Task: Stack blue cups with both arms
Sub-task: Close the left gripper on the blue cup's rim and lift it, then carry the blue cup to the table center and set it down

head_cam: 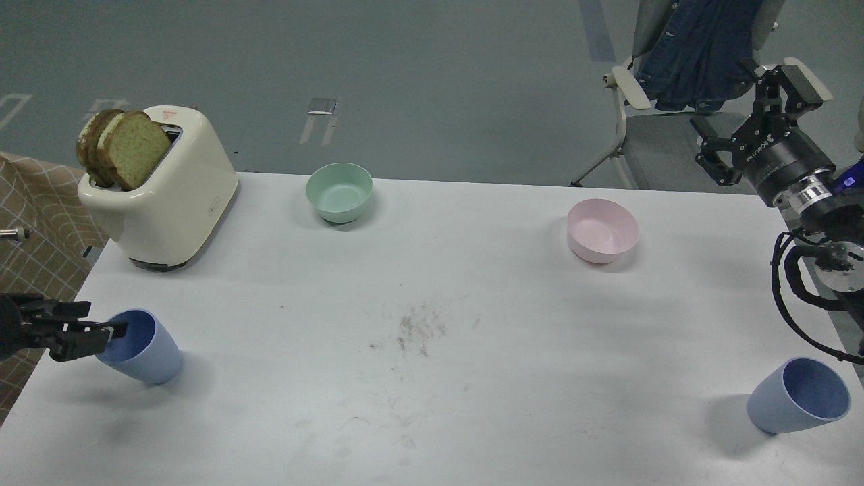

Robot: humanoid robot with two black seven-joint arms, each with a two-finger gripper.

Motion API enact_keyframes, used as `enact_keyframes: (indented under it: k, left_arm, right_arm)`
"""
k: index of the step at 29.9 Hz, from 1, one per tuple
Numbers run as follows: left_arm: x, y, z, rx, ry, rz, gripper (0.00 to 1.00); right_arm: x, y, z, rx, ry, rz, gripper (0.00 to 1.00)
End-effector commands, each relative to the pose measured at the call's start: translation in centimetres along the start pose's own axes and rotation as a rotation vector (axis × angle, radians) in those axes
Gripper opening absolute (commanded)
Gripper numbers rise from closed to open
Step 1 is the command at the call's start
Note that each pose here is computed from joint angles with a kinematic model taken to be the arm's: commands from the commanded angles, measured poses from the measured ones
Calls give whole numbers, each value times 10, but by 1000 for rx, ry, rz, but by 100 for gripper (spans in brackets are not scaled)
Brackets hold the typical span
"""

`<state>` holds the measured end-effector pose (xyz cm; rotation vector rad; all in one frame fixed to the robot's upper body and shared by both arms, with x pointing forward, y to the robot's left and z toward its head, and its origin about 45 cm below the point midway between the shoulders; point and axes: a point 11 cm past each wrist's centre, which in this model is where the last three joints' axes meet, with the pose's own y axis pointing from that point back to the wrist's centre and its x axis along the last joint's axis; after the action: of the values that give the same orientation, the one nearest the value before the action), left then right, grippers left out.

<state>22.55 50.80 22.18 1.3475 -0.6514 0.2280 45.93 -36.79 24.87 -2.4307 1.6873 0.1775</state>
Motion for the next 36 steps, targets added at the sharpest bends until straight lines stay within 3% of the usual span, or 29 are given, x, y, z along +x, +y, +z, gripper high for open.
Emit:
enact_keyframes:
  k: [1,3,5,8,21,29,36]
  left_arm:
    - [-1,0,0,-1,1,-3,43]
    - [0,0,0,1,0,-1,23]
    - [0,0,0,-1,0,-1,11]
    - [-1,-1,1,-2,-1,-3,0]
    - [-1,8,-1,9,-17,17,0]
    - [76,37,30,-38,-144,220,0]
    - [146,11,102,-185,-408,209,0]
  right_arm:
    - [0,0,0,0,0,1,100]
    - [0,0,0,-1,1,0,100]
    - [1,1,1,-2,1,1,100]
    - [1,1,1,-3,1,2,100]
    - [1,0,0,0,1,2,100]
    - [0,-4,-9,15,8,-4,100]
    - [-9,-25,-43,78,38,-32,100]
